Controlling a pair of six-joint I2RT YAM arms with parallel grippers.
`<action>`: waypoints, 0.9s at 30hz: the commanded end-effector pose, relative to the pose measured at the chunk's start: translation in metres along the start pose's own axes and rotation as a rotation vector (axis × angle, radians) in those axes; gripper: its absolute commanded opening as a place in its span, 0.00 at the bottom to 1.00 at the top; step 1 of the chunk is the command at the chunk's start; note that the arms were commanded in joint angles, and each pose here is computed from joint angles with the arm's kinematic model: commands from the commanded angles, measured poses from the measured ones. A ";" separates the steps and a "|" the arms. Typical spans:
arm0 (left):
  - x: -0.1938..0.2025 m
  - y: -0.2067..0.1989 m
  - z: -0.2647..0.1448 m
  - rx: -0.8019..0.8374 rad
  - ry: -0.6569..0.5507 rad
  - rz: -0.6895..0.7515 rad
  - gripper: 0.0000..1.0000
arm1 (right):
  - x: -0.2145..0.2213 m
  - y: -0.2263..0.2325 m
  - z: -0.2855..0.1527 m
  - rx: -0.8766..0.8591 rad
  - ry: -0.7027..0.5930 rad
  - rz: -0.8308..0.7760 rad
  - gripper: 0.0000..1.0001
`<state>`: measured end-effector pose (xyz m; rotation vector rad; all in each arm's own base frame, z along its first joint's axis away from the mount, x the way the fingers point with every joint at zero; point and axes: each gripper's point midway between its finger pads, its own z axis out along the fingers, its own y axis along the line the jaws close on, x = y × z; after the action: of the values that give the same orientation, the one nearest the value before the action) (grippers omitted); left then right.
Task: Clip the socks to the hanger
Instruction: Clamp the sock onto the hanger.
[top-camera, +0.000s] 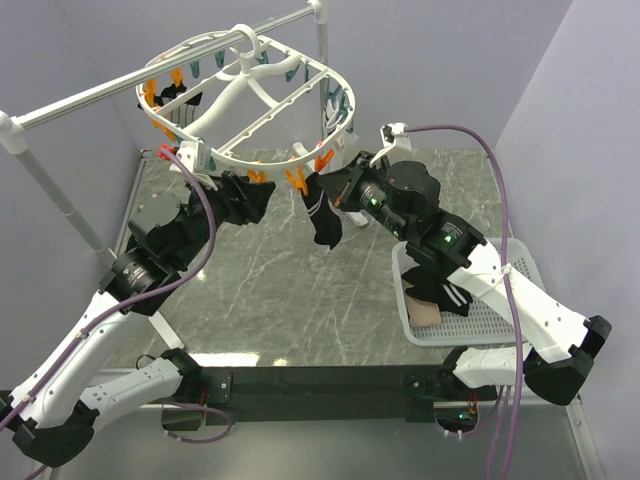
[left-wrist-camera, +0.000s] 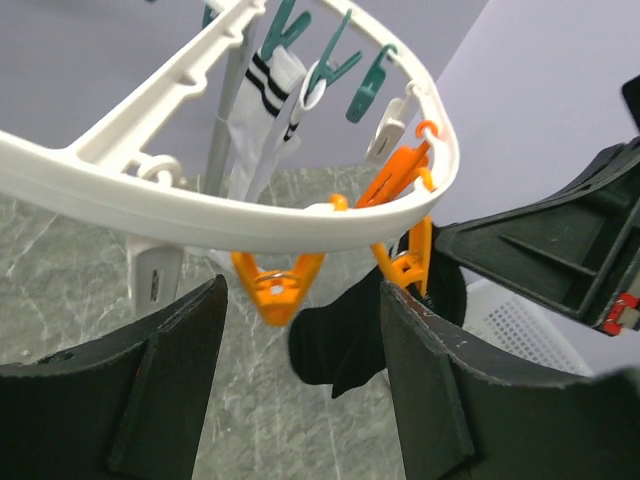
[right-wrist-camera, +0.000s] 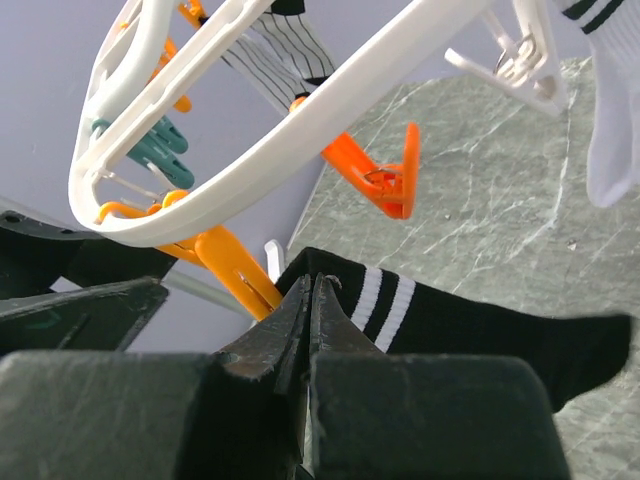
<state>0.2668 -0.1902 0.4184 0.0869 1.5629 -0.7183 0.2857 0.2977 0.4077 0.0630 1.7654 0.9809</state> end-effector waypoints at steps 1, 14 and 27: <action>-0.034 -0.012 -0.006 0.041 -0.119 -0.048 0.67 | -0.028 0.020 -0.008 -0.067 -0.075 0.005 0.00; -0.039 0.003 -0.005 -0.039 -0.160 -0.043 0.66 | -0.028 0.025 -0.006 -0.086 -0.069 0.006 0.00; -0.031 0.005 0.006 -0.045 -0.133 -0.015 0.62 | -0.030 0.027 -0.005 -0.088 -0.072 0.000 0.00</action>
<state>0.2767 -0.1818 0.4312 0.0021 1.5072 -0.6956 0.2839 0.3027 0.4096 0.0352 1.7621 1.0034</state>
